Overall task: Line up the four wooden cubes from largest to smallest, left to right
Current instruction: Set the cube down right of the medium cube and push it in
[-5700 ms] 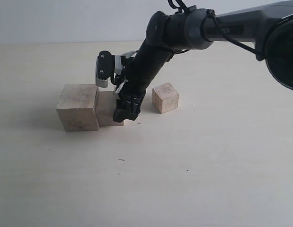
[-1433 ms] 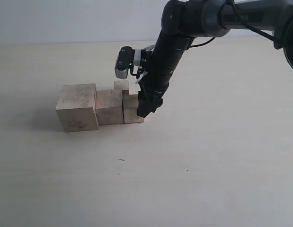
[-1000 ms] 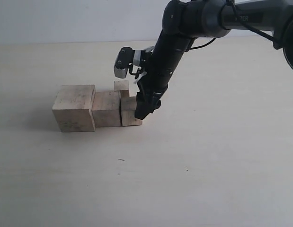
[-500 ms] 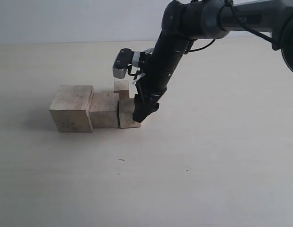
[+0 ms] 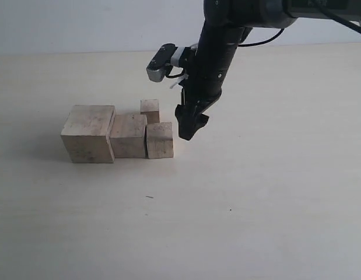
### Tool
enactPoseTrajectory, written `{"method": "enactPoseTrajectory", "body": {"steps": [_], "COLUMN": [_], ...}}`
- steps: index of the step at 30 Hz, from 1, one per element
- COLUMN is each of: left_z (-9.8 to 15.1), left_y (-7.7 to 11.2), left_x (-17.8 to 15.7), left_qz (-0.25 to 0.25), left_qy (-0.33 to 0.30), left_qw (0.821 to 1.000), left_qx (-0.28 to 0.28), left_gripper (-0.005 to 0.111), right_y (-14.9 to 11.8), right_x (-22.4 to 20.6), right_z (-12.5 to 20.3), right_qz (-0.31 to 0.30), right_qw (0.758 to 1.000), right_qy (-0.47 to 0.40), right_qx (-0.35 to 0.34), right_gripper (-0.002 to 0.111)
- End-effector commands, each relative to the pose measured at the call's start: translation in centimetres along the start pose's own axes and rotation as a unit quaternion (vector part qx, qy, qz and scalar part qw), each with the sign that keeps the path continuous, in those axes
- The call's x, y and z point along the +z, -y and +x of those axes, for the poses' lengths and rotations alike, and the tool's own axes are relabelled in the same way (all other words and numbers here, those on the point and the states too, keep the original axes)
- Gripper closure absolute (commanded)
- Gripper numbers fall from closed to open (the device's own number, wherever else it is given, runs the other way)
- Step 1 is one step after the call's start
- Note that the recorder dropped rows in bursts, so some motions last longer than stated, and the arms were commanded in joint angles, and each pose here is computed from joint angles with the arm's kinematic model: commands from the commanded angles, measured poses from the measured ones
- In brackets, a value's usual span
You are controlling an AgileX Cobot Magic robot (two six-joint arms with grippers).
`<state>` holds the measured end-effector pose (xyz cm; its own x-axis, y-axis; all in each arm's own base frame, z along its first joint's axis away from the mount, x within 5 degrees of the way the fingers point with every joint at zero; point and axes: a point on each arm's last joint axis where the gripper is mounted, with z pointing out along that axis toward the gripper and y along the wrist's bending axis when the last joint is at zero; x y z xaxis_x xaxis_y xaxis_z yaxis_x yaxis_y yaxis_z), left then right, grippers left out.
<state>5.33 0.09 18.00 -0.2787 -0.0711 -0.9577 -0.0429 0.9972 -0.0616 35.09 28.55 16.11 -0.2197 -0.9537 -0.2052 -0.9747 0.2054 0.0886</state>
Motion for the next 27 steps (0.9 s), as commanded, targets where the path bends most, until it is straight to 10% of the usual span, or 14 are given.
{"method": "enactPoseTrajectory", "body": {"steps": [1, 27], "left_z": [-0.1, -0.1], "left_y": [0.1, 0.1], "left_x": [0.0, 0.0], "left_qz": [0.005, 0.005], "left_qy": [0.009, 0.009], "left_qw": [1.000, 1.000], "left_qx": [-0.001, -0.001], "left_gripper": [0.107, 0.107], "right_y": [0.6, 1.3], "right_x": [0.1, 2.8], "right_z": [-0.2, -0.5], "right_qz": [0.027, 0.026], "right_qw": [0.999, 0.998], "right_qy": [0.014, 0.038], "right_qx": [0.013, 0.054], "right_gripper": [0.033, 0.033]}}
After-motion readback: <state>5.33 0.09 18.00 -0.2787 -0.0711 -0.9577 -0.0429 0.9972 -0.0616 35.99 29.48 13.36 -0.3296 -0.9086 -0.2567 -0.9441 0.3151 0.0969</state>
